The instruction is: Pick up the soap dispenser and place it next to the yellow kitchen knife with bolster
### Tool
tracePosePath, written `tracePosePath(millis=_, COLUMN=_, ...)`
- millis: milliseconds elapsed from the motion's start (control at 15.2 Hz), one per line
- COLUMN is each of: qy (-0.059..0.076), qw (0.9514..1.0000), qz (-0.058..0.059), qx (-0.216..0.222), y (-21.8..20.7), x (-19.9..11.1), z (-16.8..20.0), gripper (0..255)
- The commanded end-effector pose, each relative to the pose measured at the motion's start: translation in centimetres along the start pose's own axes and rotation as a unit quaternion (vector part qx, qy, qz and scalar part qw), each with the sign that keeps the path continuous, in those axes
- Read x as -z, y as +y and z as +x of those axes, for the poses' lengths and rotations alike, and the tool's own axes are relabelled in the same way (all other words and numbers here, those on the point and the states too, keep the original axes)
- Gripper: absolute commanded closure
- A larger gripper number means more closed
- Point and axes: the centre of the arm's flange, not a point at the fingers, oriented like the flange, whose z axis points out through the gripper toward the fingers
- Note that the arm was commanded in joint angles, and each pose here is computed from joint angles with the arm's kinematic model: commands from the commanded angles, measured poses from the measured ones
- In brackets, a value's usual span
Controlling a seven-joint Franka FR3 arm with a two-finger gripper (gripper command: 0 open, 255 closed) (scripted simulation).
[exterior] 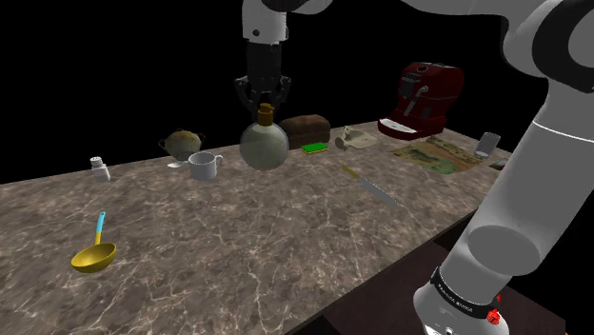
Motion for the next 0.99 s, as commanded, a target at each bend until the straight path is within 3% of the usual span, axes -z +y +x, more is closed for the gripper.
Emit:
tracePosePath(millis=0, qy=0.000, qw=1.0000, qz=0.001, qx=0.000, y=2.7, x=0.2, z=-0.9, gripper=255)
tracePosePath(millis=924, qy=0.000, qw=1.0000, qz=0.001, qx=0.000, y=20.5, x=0.0, z=-5.8, gripper=255)
